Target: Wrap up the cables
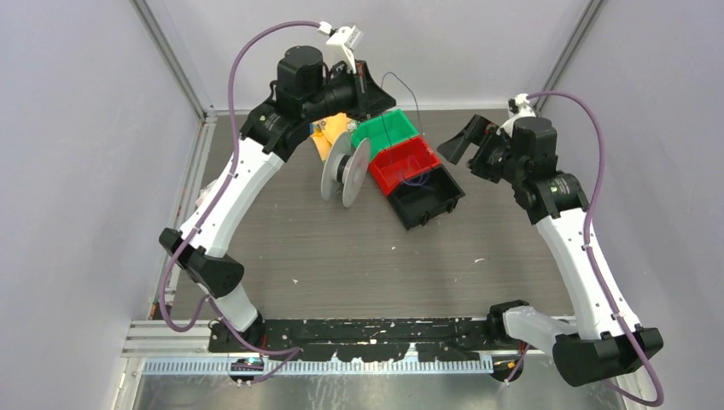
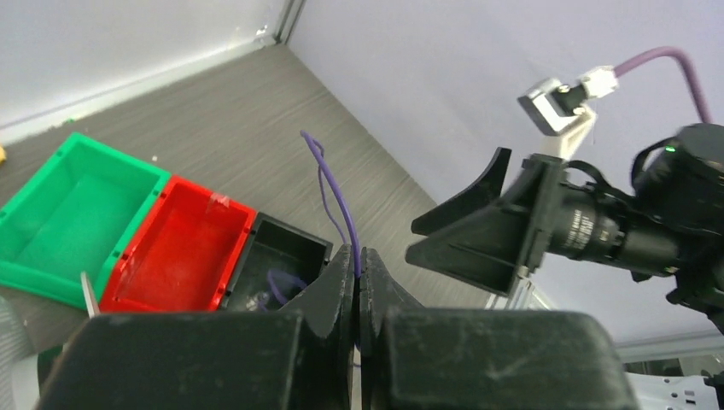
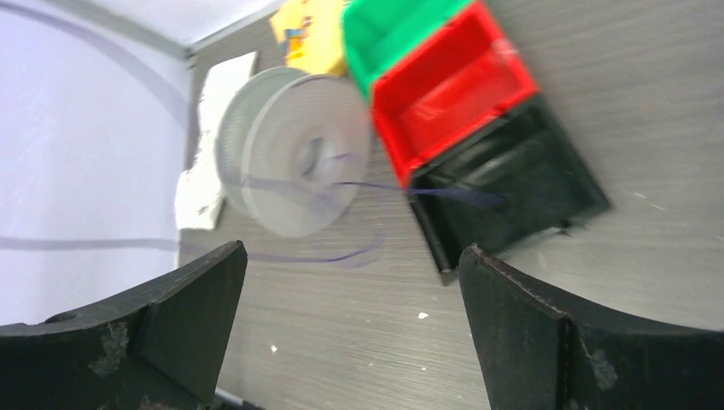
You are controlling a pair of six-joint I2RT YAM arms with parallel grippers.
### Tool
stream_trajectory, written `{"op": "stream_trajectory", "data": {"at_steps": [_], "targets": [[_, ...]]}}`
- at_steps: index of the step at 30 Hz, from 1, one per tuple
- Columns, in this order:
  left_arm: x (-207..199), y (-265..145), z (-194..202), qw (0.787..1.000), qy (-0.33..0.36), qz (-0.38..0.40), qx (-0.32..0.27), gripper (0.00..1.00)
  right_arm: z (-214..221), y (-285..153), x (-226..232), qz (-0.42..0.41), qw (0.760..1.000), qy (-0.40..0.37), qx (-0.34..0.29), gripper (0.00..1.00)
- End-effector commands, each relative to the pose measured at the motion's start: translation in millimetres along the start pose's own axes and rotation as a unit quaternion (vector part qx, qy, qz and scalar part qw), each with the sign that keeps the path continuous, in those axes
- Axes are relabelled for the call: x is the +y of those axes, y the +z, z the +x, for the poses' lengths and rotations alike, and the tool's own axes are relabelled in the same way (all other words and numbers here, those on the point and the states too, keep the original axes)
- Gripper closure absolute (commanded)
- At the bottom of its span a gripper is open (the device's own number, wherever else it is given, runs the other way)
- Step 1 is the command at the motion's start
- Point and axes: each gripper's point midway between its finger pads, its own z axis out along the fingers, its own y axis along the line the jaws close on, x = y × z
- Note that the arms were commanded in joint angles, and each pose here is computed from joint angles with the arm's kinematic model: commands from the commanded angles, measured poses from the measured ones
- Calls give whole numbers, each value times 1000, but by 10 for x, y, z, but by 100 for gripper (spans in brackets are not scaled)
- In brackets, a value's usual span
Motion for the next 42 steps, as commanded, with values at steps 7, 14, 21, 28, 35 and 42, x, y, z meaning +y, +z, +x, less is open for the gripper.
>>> {"op": "stream_trajectory", "data": {"at_steps": [7, 14, 21, 28, 35, 42], "targets": [[-344, -98, -182, 997, -25, 69, -4, 99, 117, 37, 986, -189, 980, -57, -4, 0], [-462, -117, -248, 995, -44, 92, -6, 99, 129, 430, 988, -156, 985, -74, -9, 0], [-517, -145, -317, 994, -44, 98, -14, 99, 200, 765, 970, -135, 988, -67, -5, 0], [-567, -154, -358, 993, -51, 107, -18, 99, 352, 972, 774, -96, 994, -60, 6, 8], [-515, -223, -381, 995, -44, 92, -23, 99, 339, 957, 334, -2, 998, -55, -23, 95], [45, -289, -342, 998, -57, 32, -24, 99, -5, 376, 92, 36, 993, -85, -66, 100]]}}
